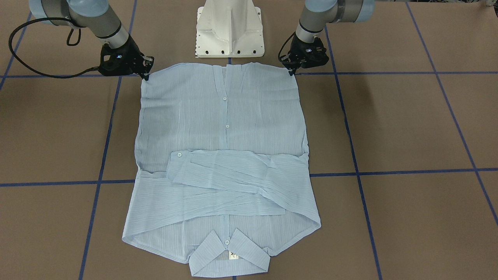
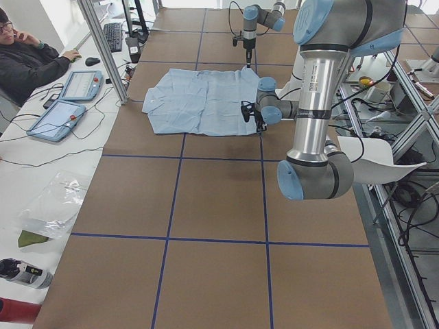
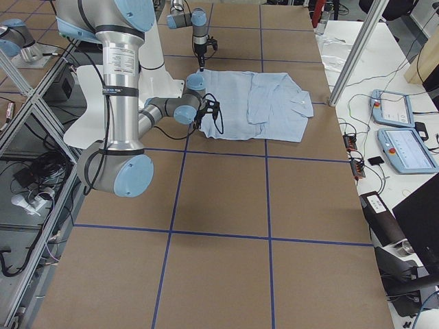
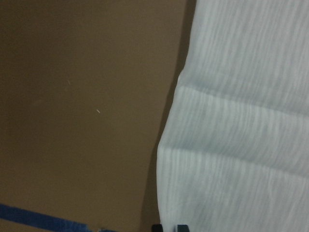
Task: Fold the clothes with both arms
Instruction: 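Grasp both hem corners with the left and right grippers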
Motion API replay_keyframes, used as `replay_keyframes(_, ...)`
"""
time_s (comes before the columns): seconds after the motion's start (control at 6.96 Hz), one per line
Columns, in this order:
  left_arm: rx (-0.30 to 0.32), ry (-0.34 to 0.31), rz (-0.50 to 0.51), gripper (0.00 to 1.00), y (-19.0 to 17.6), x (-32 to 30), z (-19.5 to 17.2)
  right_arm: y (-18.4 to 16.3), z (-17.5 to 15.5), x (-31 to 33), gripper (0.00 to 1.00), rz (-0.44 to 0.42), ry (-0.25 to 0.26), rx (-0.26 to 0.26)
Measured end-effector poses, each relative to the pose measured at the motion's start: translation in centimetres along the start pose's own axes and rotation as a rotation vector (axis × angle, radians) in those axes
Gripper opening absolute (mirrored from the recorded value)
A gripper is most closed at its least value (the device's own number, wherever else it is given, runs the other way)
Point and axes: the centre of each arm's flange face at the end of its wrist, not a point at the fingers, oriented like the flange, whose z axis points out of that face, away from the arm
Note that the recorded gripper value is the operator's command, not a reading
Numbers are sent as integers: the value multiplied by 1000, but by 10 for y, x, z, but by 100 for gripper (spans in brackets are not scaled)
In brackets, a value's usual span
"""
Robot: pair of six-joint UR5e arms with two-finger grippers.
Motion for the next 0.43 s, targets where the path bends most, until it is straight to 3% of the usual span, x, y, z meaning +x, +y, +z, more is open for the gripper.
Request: replay_keyframes(0.43, 11, 35, 70, 0, -10, 3, -18, -19, -20, -5, 0, 19, -43, -7)
